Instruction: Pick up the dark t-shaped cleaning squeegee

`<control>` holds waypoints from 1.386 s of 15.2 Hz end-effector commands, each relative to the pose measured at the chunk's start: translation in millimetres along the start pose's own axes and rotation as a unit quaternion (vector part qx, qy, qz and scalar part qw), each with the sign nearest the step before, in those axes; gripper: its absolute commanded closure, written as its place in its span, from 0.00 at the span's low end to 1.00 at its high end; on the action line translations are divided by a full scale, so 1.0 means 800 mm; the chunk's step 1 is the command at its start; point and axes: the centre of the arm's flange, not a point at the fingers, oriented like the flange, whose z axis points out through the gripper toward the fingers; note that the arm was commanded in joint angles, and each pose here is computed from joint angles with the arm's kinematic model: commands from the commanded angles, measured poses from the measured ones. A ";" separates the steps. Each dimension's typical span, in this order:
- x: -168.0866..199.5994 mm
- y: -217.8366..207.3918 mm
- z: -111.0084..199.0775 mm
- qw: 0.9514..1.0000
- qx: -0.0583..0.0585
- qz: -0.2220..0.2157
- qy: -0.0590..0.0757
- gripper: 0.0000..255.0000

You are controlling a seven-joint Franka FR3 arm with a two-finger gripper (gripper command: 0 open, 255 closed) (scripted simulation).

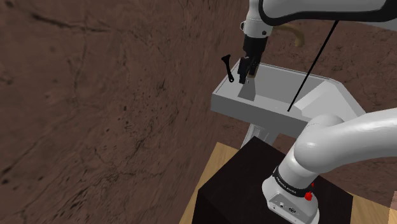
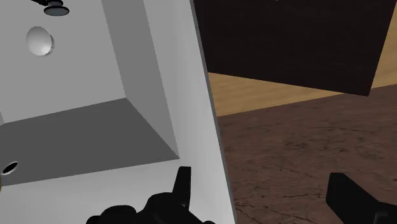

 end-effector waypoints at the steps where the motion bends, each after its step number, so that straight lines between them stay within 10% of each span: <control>1: 0.000 0.000 0.000 1.000 0.000 0.000 0.000 0.00; 5: 0.001 0.066 0.027 0.996 0.033 -0.019 0.084 0.00; 10: 0.012 0.145 0.065 0.978 0.075 -0.042 0.188 0.00; 14: 0.030 0.205 0.097 0.955 0.107 -0.061 0.269 0.00; 21: 0.074 0.296 0.149 0.901 0.157 -0.089 0.394 0.00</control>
